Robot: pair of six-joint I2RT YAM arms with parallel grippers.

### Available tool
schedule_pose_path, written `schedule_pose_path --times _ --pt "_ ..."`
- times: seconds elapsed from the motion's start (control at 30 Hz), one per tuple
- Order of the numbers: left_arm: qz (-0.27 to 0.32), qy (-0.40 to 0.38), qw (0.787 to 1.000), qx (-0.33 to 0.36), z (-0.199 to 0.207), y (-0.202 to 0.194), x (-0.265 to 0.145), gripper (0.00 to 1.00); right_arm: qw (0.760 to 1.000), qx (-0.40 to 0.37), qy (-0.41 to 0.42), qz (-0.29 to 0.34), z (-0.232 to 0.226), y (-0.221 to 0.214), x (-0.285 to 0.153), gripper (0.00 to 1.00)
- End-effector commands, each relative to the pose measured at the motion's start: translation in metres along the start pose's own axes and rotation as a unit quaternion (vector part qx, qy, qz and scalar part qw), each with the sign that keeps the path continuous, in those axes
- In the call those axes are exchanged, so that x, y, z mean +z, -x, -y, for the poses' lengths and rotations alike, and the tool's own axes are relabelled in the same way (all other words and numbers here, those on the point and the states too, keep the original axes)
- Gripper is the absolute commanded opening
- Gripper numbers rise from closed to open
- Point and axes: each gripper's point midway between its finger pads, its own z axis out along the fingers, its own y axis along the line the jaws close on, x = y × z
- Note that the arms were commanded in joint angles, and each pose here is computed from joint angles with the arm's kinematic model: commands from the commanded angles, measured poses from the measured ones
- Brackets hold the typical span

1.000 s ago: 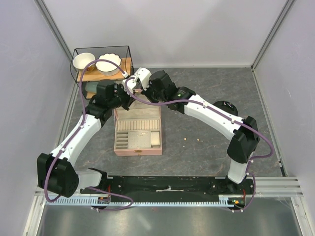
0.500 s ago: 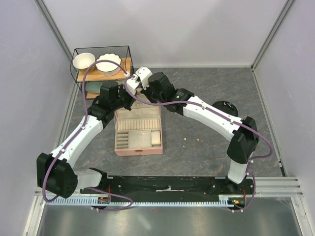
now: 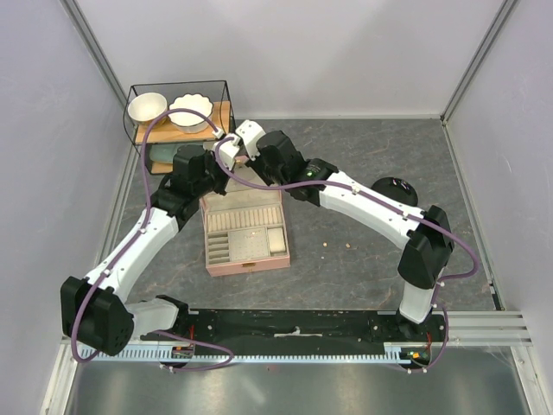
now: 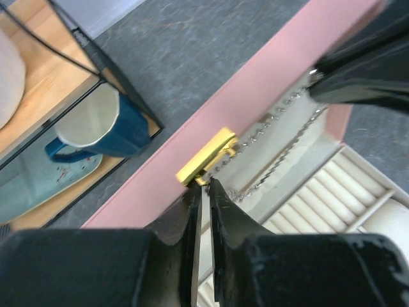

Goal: Organize the mixed jewelry

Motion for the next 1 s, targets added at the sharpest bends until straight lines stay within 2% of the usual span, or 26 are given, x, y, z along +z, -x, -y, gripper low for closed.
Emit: schedule_pose_path --times 0.0,0.47,0.57,0.7,0.97 --pt "-0.001 0.06 0.998 -0.009 -0.023 0.003 -0.007 0.17 0.998 -0.038 -0.035 -0.022 0.011 -0.01 -0.003 0.0" --pt "0.005 0.038 0.999 -0.013 -0.012 0.003 -0.006 0.18 0.999 -0.042 -0.02 -0.016 0.005 -0.007 -0.008 0.0" --pt "0.027 -0.003 1.0 -0.013 0.004 0.011 -0.014 0.19 0.999 -0.047 -0.002 -0.013 -0.001 -0.005 -0.012 0.0" --pt "0.06 -0.077 0.995 -0.006 0.03 0.029 -0.028 0.25 0.998 -0.056 0.019 -0.004 -0.007 0.004 -0.022 0.0" --pt "0.082 -0.146 0.986 0.011 0.052 0.041 -0.035 0.31 0.997 -0.068 0.042 0.012 -0.01 0.017 -0.039 0.0"
